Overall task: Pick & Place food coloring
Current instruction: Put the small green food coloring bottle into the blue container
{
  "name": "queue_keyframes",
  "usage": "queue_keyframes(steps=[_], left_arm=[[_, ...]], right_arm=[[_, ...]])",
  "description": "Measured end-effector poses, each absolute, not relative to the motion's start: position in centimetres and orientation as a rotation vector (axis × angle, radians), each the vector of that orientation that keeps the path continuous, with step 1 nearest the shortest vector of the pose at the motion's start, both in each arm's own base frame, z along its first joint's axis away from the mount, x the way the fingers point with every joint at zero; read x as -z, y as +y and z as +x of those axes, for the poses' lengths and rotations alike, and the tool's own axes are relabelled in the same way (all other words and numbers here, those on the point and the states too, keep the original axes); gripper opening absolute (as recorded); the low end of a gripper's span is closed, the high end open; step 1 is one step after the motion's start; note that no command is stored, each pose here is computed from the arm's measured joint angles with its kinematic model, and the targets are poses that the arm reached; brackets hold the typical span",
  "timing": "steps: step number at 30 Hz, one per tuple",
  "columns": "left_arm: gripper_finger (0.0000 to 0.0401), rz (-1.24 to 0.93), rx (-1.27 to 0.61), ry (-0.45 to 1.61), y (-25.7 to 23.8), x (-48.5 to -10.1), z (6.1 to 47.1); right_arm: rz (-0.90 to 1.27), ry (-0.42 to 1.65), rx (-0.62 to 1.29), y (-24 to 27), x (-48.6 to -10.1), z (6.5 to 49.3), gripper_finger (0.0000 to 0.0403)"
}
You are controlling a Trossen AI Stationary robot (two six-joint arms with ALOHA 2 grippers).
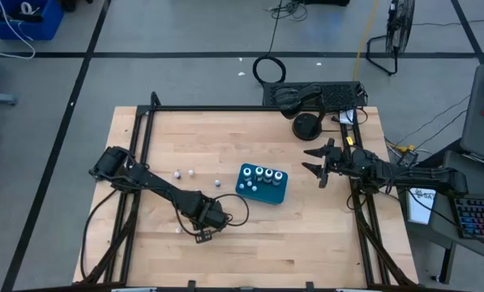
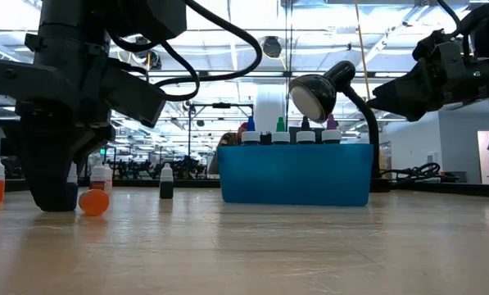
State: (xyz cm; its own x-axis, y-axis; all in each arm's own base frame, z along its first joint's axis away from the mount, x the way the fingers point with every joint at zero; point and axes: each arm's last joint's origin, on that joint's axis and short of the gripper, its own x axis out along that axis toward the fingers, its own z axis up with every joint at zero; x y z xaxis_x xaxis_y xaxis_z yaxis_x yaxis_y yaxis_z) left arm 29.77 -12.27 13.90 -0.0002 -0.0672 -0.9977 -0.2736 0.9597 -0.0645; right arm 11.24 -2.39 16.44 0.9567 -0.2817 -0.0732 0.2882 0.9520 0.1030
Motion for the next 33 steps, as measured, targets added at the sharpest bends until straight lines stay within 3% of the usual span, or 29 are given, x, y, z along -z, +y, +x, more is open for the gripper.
queue_keyframes(steps=[4,10,23,33], left_arm=[[0.0063,-0.265,-0.152,1.572,-12.2,-13.9,29.8],[0.0063,-0.277,-0.151,1.552,-11.7,-14.6,30.3],[0.0063,-0.149,-0.151,1.351,-8.8,-24.0,32.4],[0.0063,0.052,-0.076,1.165,-4.2,-29.6,37.2]], right_arm=[[0.113,0.058,0.290,-2.4,-16.4,11.2,0.0224],[0.113,0.058,0.290,-2.4,-16.4,11.2,0.0224],[0.113,0.058,0.290,-2.4,-16.4,11.2,0.0224],[0.113,0.058,0.290,-2.4,-16.4,11.2,0.0224]])
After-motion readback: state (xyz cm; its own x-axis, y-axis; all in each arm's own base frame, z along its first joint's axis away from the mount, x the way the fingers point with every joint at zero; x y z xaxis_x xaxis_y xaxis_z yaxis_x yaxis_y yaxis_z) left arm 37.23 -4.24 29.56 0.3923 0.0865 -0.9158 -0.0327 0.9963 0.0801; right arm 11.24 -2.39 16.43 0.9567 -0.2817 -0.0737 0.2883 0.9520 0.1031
